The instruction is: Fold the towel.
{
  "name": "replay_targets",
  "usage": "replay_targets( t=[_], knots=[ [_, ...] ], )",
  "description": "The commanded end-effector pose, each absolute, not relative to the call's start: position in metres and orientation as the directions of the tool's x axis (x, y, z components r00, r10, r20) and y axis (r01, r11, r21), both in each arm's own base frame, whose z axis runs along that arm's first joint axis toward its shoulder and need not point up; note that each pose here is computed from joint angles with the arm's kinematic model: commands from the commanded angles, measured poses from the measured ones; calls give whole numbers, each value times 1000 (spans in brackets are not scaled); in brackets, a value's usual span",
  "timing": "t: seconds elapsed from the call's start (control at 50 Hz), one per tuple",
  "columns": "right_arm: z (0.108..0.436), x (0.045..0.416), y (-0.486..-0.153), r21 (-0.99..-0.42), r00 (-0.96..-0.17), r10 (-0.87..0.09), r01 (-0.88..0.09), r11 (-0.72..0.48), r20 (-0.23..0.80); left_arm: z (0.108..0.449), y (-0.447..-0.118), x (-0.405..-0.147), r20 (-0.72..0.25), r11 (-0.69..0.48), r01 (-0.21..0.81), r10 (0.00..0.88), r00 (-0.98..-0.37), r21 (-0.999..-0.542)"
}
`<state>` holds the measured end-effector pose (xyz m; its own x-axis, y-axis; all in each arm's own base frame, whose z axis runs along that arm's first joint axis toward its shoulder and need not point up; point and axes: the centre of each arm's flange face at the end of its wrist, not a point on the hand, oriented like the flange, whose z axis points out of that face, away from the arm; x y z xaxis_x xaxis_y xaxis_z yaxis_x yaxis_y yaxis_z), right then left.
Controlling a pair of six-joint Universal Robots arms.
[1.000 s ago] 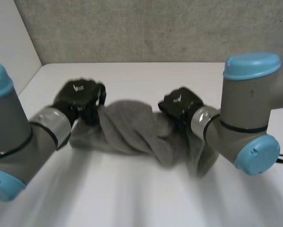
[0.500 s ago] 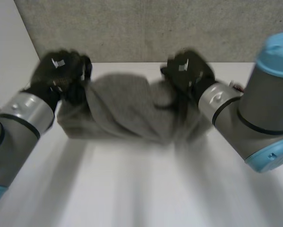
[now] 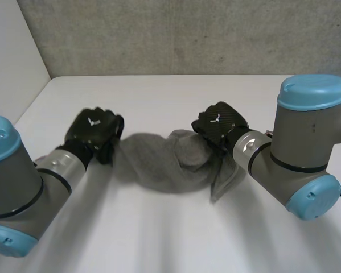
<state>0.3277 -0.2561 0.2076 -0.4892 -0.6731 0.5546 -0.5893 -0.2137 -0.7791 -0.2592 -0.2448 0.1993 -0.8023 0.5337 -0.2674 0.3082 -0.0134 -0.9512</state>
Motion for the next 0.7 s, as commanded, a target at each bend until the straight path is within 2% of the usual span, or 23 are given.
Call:
replay_targets(
  t=[0.02, 0.12, 0.18, 0.22, 0.24, 0.28, 0.3, 0.34, 0.36, 0.38, 0.4, 0.44, 0.56, 0.6, 0.62, 0.66, 0.68, 0.7],
  knots=[
    [208, 327, -255, -780, -492, -672, -588, -212, 554, 198, -235, -258, -305, -28, 348, 552, -776, -937],
    [230, 321, -246, -782, -497, -662, -580, -227, 561, 233, -228, -253, -316, -112, 303, 515, -797, -946],
    [237, 320, -243, -783, -497, -661, -578, -230, 562, 243, -226, -252, -316, -133, 290, 506, -803, -948],
    [257, 315, -235, -784, -502, -651, -568, -249, 570, 266, -219, -248, -291, -183, 230, 489, -822, -956],
    [257, 315, -235, -784, -502, -650, -568, -249, 570, 266, -219, -248, -291, -183, 230, 489, -822, -956],
    [285, 308, -224, -789, -513, -635, -551, -274, 578, 292, -210, -244, -238, -229, 142, 481, -844, -963],
    [285, 308, -224, -789, -513, -635, -551, -274, 578, 292, -210, -244, -238, -229, 141, 481, -844, -963],
    [317, 296, -219, -796, -546, -596, -522, -307, 589, 318, -202, -239, -180, -273, 49, 478, -860, -961],
    [317, 296, -218, -796, -546, -596, -522, -307, 589, 318, -202, -239, -179, -273, 48, 478, -860, -961],
    [333, 288, -219, -794, -571, -562, -513, -326, 599, 328, -201, -236, -157, -291, 15, 471, -868, -957],
    [334, 288, -219, -794, -571, -562, -513, -326, 599, 328, -201, -236, -157, -291, 15, 471, -868, -956],
    [356, 277, -220, -790, -607, -506, -501, -353, 612, 337, -205, -229, -142, -308, -4, 450, -882, -951],
    [356, 277, -224, -790, -597, -519, -502, -353, 612, 332, -212, -226, -140, -291, 6, 442, -886, -957],
    [329, 285, -237, -797, -564, -580, -526, -297, 588, 305, -224, -233, -128, -204, 34, 467, -875, -978],
    [328, 285, -237, -797, -564, -580, -526, -297, 588, 305, -224, -233, -127, -204, 34, 467, -875, -978],
    [298, 291, -249, -794, -532, -635, -564, -227, 560, 275, -236, -242, -113, -109, 68, 493, -862, -992],
    [298, 291, -249, -794, -532, -635, -565, -226, 560, 275, -236, -242, -113, -109, 68, 493, -862, -992],
    [285, 295, -253, -788, -514, -664, -585, -193, 543, 262, -241, -246, -107, -70, 83, 502, -858, -994]
  ],
)
